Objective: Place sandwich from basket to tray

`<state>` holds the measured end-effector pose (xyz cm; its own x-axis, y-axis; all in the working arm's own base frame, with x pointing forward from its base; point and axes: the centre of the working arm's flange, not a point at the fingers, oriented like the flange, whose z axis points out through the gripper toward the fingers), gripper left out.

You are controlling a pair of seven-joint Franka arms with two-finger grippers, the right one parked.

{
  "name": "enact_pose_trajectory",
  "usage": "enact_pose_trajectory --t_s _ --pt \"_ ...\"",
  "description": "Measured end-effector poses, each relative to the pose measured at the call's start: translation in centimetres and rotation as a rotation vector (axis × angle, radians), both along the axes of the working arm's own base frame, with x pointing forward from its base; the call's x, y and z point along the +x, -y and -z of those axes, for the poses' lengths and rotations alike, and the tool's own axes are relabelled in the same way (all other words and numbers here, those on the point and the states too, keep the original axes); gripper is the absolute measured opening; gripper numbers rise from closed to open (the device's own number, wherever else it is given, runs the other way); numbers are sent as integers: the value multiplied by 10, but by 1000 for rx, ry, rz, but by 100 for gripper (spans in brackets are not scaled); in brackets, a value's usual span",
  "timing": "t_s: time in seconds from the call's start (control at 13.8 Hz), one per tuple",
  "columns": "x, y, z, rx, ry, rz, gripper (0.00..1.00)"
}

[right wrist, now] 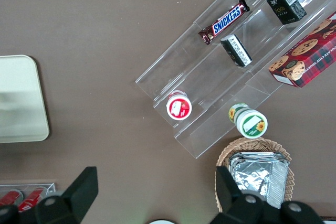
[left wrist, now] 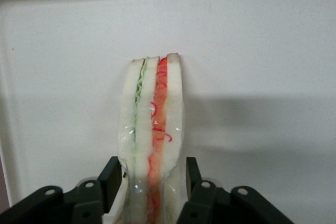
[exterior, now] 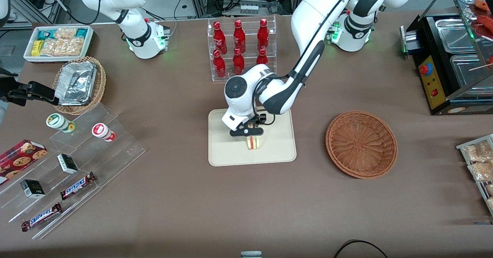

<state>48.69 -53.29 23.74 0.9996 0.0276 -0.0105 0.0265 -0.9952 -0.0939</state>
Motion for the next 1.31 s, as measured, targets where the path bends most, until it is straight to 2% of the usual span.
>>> enact_pose_trajectory --t_s 0.15,0.29,0.44,0.8,1.02,1.31 --pt "8 2 -20 -23 28 -8 84" --pt "17 -4 -56 -38 56 -27 100" --pt "30 -25 -104 -31 68 -64 100" --pt "54 -115 -225 8 45 -207 100" --pt "66 -193 -274 7 47 -243 100" --pt "68 -299 -318 3 -17 -181 100"
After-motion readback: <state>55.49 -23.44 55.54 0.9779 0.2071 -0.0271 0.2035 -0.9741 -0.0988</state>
